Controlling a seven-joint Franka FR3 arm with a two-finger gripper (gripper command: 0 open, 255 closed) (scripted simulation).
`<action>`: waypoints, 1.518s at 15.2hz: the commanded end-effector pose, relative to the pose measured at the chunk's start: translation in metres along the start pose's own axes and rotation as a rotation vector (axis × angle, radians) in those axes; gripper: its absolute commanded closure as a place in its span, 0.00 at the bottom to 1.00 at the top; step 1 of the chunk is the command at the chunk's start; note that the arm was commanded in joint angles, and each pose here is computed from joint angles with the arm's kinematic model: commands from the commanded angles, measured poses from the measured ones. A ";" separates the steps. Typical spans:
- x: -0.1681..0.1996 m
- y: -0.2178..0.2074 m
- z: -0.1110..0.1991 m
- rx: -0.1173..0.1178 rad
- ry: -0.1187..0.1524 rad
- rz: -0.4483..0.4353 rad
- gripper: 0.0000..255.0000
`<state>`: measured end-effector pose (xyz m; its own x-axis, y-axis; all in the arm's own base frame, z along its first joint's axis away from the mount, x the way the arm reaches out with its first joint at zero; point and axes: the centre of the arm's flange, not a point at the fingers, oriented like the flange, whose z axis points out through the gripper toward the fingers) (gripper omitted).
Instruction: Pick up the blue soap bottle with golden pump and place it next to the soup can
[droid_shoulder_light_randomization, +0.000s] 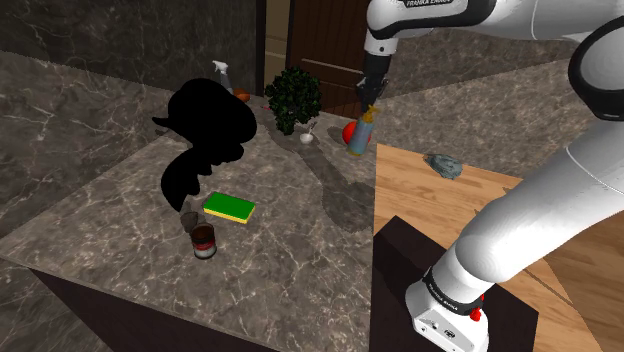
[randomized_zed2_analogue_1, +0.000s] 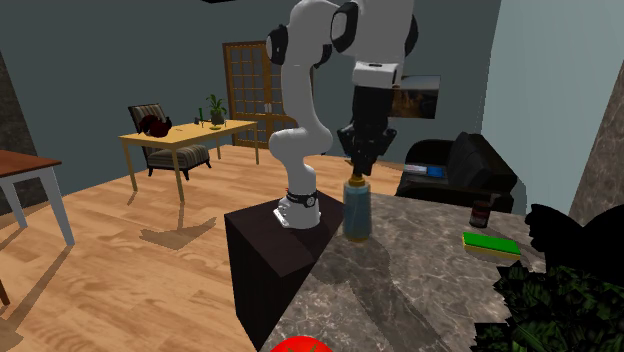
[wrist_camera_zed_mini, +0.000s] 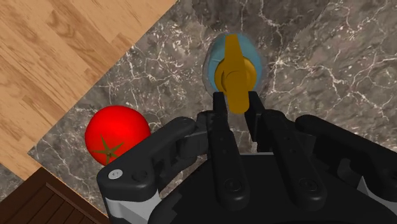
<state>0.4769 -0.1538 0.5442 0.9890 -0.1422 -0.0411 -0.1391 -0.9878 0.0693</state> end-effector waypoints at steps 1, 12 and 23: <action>0.000 0.000 -0.011 0.000 0.000 0.000 1.00; -0.002 0.004 -0.068 0.000 0.000 0.000 1.00; -0.010 -0.033 -0.105 0.000 0.000 0.000 1.00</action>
<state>0.4782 -0.1278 0.6475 0.9891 -0.1414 -0.0414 -0.1384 -0.9880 0.0690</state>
